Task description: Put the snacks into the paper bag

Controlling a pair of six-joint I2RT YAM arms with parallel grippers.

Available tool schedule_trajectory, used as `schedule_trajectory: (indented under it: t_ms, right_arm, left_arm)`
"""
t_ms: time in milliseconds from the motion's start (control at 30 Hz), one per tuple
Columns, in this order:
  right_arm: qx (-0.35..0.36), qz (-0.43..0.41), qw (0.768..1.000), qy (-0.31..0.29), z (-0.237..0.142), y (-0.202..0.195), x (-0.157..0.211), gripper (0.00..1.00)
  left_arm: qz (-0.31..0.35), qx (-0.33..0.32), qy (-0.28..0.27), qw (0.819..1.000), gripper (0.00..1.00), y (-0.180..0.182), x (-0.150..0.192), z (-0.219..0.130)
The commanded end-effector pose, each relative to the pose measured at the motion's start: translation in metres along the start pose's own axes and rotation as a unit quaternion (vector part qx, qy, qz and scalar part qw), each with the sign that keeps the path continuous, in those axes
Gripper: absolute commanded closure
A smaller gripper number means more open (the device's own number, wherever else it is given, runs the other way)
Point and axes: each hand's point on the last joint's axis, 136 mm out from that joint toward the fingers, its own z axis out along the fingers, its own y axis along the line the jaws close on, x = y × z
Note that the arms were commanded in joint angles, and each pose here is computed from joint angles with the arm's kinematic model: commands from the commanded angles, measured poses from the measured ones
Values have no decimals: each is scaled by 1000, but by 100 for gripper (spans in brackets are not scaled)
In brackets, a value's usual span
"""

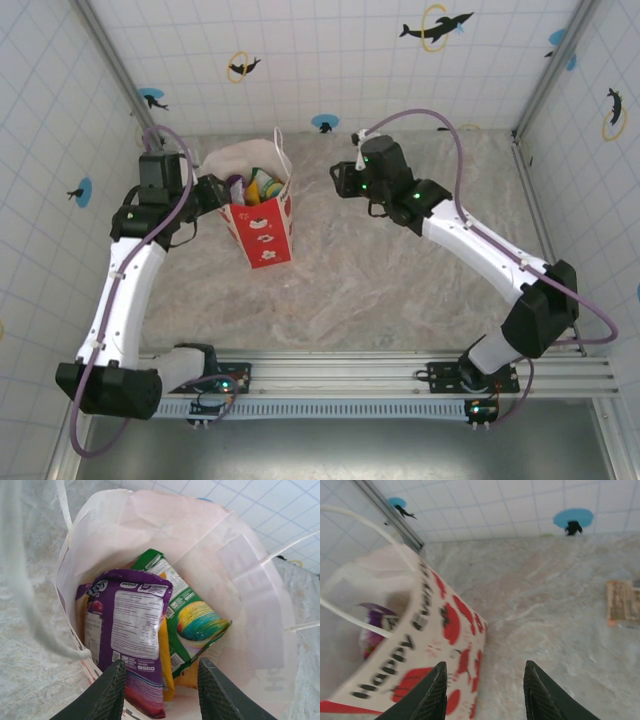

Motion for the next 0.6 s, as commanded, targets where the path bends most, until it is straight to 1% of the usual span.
schedule_trajectory:
  t_ms: [0, 200, 567]
  right_arm:
    - [-14, 7, 1000, 2, -6, -18, -2, 57]
    - [13, 18, 999, 29, 17, -73, 2, 57]
    - [-3, 31, 997, 73, 73, -137, 13, 55]
  left_arm:
    - [10, 12, -5, 1000, 59, -5, -1, 0]
    - [14, 7, 3, 1000, 58, -2, 2, 3]
    - [22, -6, -4, 1000, 57, 2, -1, 5]
